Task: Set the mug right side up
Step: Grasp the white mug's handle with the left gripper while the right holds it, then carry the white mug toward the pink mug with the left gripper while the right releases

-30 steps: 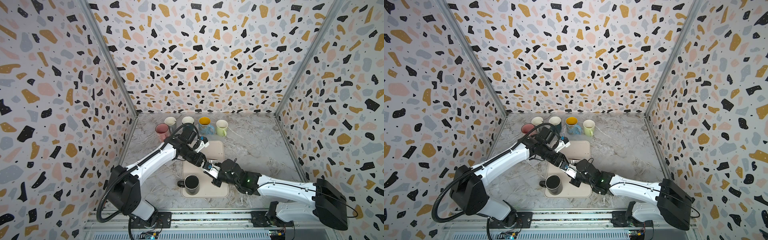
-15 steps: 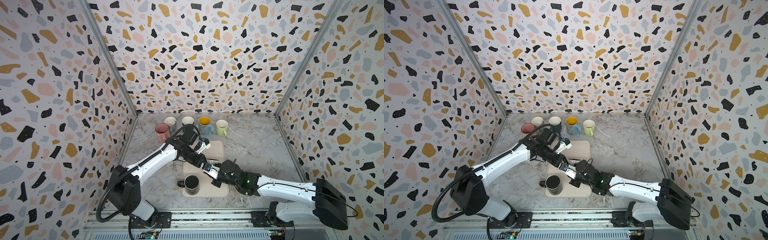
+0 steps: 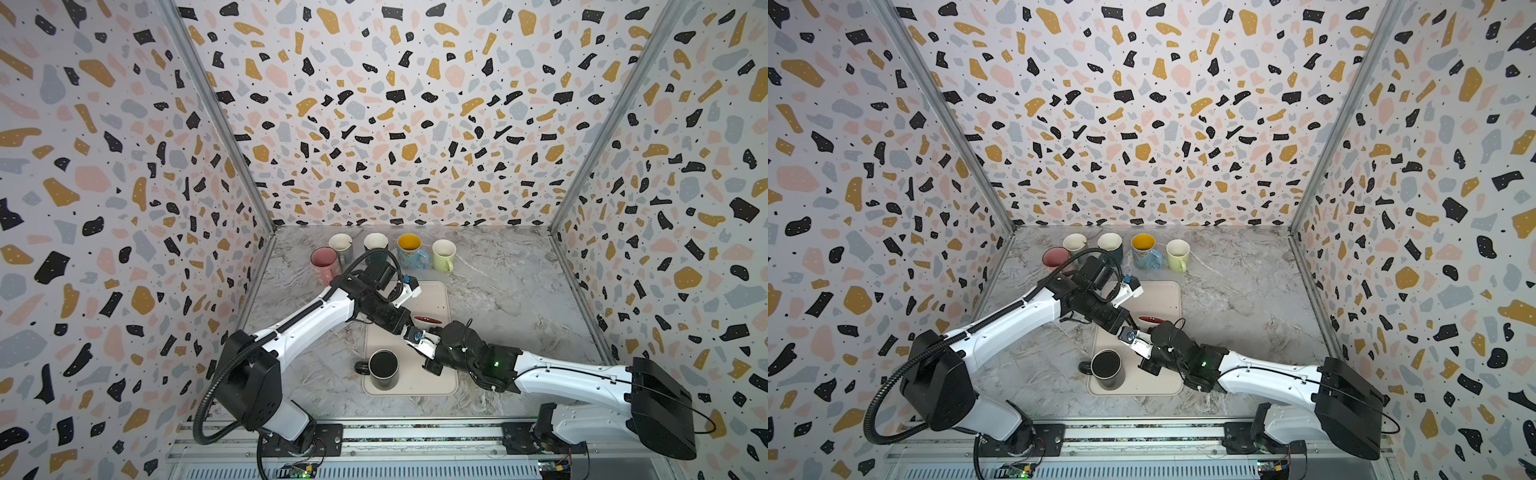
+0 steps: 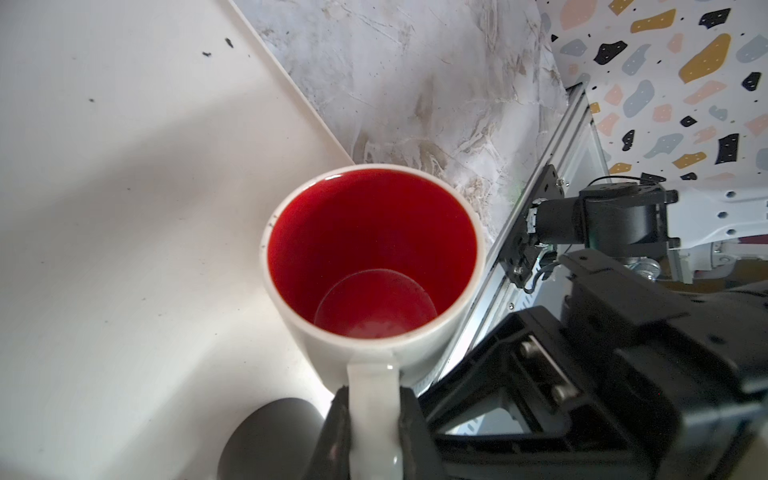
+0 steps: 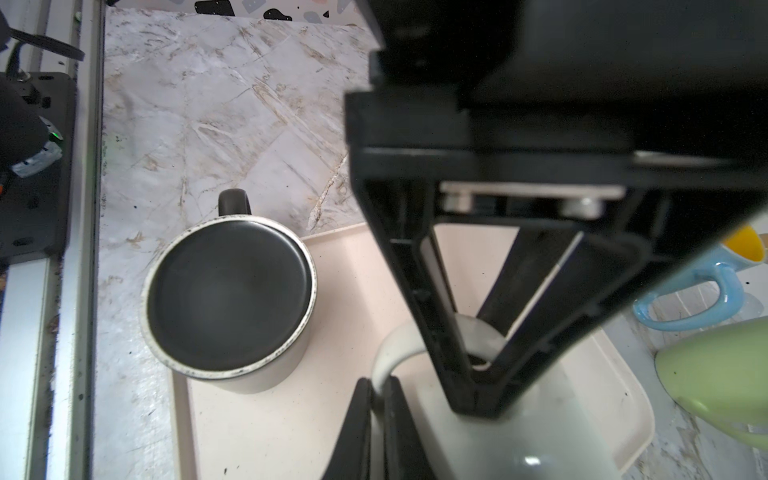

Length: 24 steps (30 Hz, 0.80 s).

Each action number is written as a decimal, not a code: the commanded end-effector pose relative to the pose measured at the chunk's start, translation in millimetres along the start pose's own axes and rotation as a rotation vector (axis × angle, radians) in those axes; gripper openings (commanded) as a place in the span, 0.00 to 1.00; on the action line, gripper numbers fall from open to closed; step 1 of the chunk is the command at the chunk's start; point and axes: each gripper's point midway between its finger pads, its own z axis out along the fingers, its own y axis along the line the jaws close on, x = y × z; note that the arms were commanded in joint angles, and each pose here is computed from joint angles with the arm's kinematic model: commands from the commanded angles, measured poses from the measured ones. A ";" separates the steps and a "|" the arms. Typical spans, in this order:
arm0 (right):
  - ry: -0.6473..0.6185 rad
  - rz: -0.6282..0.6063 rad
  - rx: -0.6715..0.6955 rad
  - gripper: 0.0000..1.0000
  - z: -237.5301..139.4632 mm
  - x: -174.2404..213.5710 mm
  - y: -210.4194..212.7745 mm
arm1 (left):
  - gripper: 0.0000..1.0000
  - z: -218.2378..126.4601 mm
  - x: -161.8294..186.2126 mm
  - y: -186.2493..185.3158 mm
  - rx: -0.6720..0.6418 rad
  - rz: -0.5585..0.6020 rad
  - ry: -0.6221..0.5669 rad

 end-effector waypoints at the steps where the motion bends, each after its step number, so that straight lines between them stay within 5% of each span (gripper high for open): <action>1: -0.104 -0.004 0.056 0.07 -13.1 -37.0 -14.7 | 0.00 -6.6 -15.8 -11.8 0.030 0.043 -0.070; 10: -0.083 0.025 0.091 0.21 -25.6 -36.3 -20.2 | 0.00 -24.8 -59.8 -7.3 -0.047 0.070 -0.212; 17: -0.136 0.085 0.149 0.21 -56.6 -46.7 -33.0 | 0.00 -80.1 -98.7 35.5 -0.211 -0.006 -0.505; 24: -0.140 0.102 0.188 0.21 -62.5 -48.0 -40.9 | 0.00 -137.1 -97.1 81.0 -0.427 -0.054 -0.765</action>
